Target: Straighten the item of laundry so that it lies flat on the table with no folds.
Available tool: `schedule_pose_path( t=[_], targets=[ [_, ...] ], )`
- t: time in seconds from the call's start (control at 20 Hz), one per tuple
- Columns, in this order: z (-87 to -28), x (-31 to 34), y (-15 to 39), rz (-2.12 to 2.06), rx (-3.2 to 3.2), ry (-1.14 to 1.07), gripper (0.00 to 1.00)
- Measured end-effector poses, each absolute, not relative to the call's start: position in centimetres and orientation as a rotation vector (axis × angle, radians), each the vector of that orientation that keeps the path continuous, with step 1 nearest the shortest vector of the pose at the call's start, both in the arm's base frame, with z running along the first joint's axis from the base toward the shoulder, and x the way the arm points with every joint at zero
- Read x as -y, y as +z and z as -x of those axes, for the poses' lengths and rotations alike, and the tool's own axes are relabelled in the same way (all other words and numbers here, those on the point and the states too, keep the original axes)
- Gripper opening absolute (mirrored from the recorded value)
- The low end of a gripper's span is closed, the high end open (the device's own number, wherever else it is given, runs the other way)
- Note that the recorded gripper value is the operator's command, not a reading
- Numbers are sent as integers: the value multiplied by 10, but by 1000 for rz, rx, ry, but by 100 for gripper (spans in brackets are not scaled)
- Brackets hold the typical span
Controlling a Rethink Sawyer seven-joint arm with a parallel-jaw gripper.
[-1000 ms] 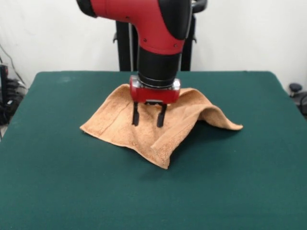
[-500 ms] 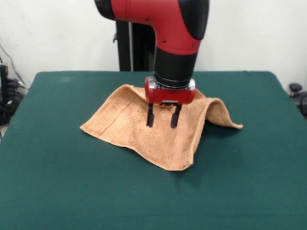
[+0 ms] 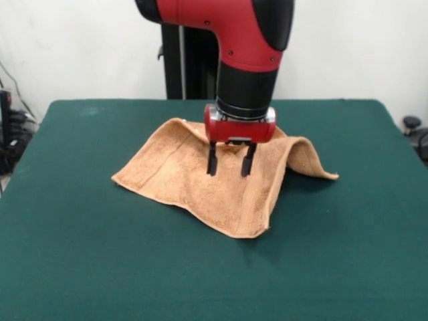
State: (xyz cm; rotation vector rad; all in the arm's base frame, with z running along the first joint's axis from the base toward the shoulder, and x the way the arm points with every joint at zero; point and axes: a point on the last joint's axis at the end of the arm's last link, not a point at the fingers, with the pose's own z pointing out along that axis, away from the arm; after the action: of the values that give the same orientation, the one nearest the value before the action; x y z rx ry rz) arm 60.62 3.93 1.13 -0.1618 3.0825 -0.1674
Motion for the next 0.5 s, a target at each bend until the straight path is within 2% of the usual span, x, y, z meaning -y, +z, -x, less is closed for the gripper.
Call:
schedule_pose_path(
  t=[0.5],
  targets=[
    [-607,-47,2,158,-3065,-158,100]
  ],
)
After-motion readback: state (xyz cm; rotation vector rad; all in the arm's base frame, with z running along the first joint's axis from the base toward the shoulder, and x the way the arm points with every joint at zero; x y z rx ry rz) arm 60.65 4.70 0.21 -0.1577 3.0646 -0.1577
